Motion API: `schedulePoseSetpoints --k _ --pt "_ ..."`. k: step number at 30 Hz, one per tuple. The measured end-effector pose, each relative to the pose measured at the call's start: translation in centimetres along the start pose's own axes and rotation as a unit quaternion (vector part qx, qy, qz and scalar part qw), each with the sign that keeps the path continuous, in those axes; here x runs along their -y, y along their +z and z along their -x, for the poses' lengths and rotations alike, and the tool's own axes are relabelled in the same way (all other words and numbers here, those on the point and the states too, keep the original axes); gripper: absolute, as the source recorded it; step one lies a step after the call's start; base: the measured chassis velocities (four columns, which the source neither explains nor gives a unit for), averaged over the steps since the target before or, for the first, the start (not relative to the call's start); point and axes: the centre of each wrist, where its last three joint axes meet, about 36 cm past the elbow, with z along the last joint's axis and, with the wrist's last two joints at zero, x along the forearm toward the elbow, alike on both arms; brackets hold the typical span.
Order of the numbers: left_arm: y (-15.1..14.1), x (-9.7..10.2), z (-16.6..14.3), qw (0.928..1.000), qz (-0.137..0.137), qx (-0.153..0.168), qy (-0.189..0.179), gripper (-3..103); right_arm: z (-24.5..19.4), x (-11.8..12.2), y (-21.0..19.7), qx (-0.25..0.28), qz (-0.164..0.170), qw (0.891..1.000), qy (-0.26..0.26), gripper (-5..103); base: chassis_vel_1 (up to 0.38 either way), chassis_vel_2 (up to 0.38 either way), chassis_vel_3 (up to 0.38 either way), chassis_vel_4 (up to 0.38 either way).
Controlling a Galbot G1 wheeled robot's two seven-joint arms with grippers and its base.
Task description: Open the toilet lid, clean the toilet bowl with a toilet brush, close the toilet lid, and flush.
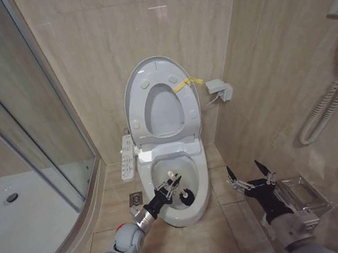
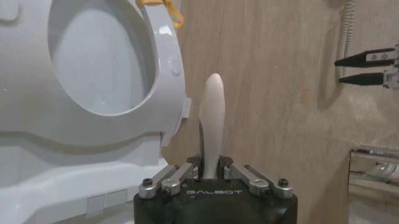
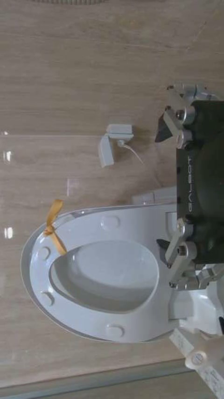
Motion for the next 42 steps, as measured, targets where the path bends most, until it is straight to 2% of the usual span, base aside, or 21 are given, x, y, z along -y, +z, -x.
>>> schedulePoseSetpoints --k 4,5,6,7,8,13,15,17,18,20,21,25,27,28,31,32,33,34,36,39,42 --pt "0.1 0.4 0.5 0.9994 -0.026 0.015 -0.016 17 0.0 0.0 0.0 0.000 0.000 1.000 0.000 100 0.000 0.000 0.000 0.000" --pt "-0.2 1.2 1.4 0.9960 -0.073 0.036 -0.036 17 0.0 0.0 0.0 0.000 0.000 1.000 0.000 100 0.000 0.000 0.000 0.000" --pt "-0.4 1.6 1.9 0.9933 -0.095 0.047 -0.045 17 0.0 0.0 0.0 0.000 0.000 1.000 0.000 100 0.000 0.000 0.000 0.000" --pt "-0.4 1.6 1.9 0.9933 -0.095 0.047 -0.045 17 0.0 0.0 0.0 0.000 0.000 1.000 0.000 100 0.000 0.000 0.000 0.000" --pt "-0.6 1.8 2.3 0.9915 -0.107 0.054 -0.051 17 0.0 0.0 0.0 0.000 0.000 1.000 0.000 100 0.000 0.000 0.000 0.000" --pt "-0.4 1.3 2.3 0.9940 -0.085 0.048 -0.049 18 0.0 0.0 0.0 0.000 0.000 1.000 0.000 100 0.000 0.000 0.000 0.000" --pt "0.0 0.5 1.6 0.9975 -0.046 0.034 -0.041 18 0.0 0.0 0.0 0.000 0.000 1.000 0.000 100 0.000 0.000 0.000 0.000" --pt "0.5 -0.6 0.7 0.9994 0.006 0.021 -0.028 17 0.0 0.0 0.0 0.000 0.000 1.000 0.000 100 0.000 0.000 0.000 0.000" --pt "0.5 -0.6 0.7 0.9994 0.006 0.021 -0.028 17 0.0 0.0 0.0 0.000 0.000 1.000 0.000 100 0.000 0.000 0.000 0.000" --pt "0.7 -1.1 0.3 0.9992 0.030 0.014 -0.022 17 0.0 0.0 0.0 0.000 0.000 1.000 0.000 100 0.000 0.000 0.000 0.000" --pt "0.8 -1.2 0.2 0.9991 0.034 0.014 -0.022 17 0.0 0.0 0.0 0.000 0.000 1.000 0.000 100 0.000 0.000 0.000 0.000" --pt "0.8 -1.2 0.3 0.9990 0.033 0.017 -0.025 17 0.0 0.0 0.0 0.000 0.000 1.000 0.000 100 0.000 0.000 0.000 0.000" --pt "0.8 -1.0 0.8 0.9988 0.009 0.032 -0.037 17 0.0 0.0 0.0 0.000 0.000 1.000 0.000 100 0.000 0.000 0.000 0.000" --pt "0.8 -1.0 0.8 0.9988 0.009 0.032 -0.037 17 0.0 0.0 0.0 0.000 0.000 1.000 0.000 100 0.000 0.000 0.000 0.000" --pt "0.9 -0.1 2.0 0.9939 -0.059 0.064 -0.068 17 0.0 0.0 0.0 0.000 0.000 1.000 0.000 100 0.000 0.000 0.000 0.000" --pt "0.9 -0.1 2.0 0.9939 -0.059 0.064 -0.068 17 0.0 0.0 0.0 0.000 0.000 1.000 0.000 100 0.000 0.000 0.000 0.000" --pt "0.8 0.3 2.6 0.9900 -0.087 0.074 -0.083 17 0.0 0.0 0.0 0.000 0.000 1.000 0.000 100 0.000 0.000 0.000 0.000" --pt "0.7 0.4 2.8 0.9883 -0.097 0.076 -0.089 17 0.0 0.0 0.0 0.000 0.000 1.000 0.000 100 0.000 0.000 0.000 0.000" --pt "0.7 0.4 2.9 0.9883 -0.098 0.074 -0.090 17 0.0 0.0 0.0 0.000 0.000 1.000 0.000 100 0.000 0.000 0.000 0.000" --pt "0.9 -0.2 2.2 0.9932 -0.067 0.050 -0.081 17 0.0 0.0 0.0 0.000 0.000 1.000 0.000 100 0.000 0.000 0.000 0.000" --pt "1.1 -0.4 1.4 0.9950 -0.054 0.034 -0.077 17 0.0 0.0 0.0 0.000 0.000 1.000 0.000 100 0.000 0.000 0.000 0.000"
